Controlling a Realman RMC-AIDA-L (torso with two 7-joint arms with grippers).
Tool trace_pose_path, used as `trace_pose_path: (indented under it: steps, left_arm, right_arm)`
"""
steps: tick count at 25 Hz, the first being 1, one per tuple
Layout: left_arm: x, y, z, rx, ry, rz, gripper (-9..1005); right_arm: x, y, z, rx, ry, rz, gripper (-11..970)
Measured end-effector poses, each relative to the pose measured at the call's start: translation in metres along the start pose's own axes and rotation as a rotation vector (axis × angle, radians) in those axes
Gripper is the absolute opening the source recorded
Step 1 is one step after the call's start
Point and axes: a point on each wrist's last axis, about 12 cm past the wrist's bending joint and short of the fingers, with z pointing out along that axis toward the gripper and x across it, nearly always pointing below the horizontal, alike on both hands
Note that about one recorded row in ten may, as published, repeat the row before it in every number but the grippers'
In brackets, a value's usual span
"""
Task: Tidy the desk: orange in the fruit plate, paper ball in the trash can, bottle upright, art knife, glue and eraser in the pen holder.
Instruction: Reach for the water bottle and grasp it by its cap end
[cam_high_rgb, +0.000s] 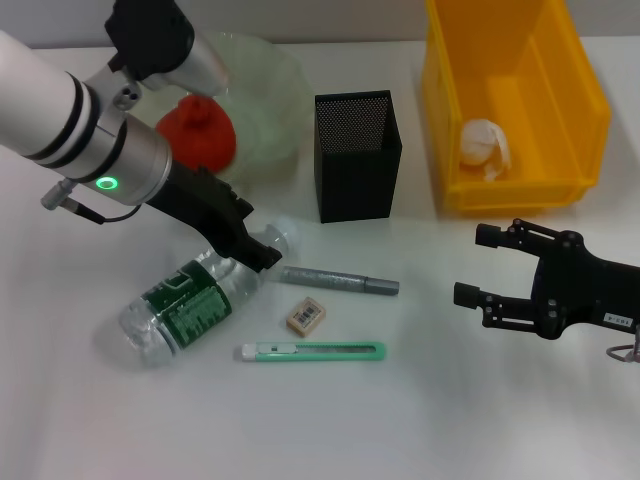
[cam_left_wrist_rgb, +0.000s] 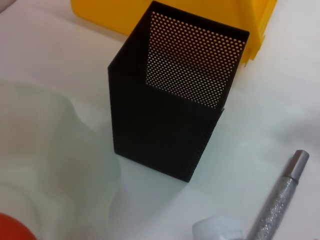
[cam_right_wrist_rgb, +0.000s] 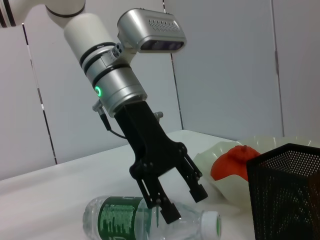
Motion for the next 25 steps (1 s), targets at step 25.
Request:
trace_pose_path:
  steps: [25]
  left_arm:
    - [-0.008,-0.004,0.022,-0.029,-0.013,0.04,698]
  right_arm:
    - [0.002,0.002,-0.003,0.004,-0.003,0.006,824]
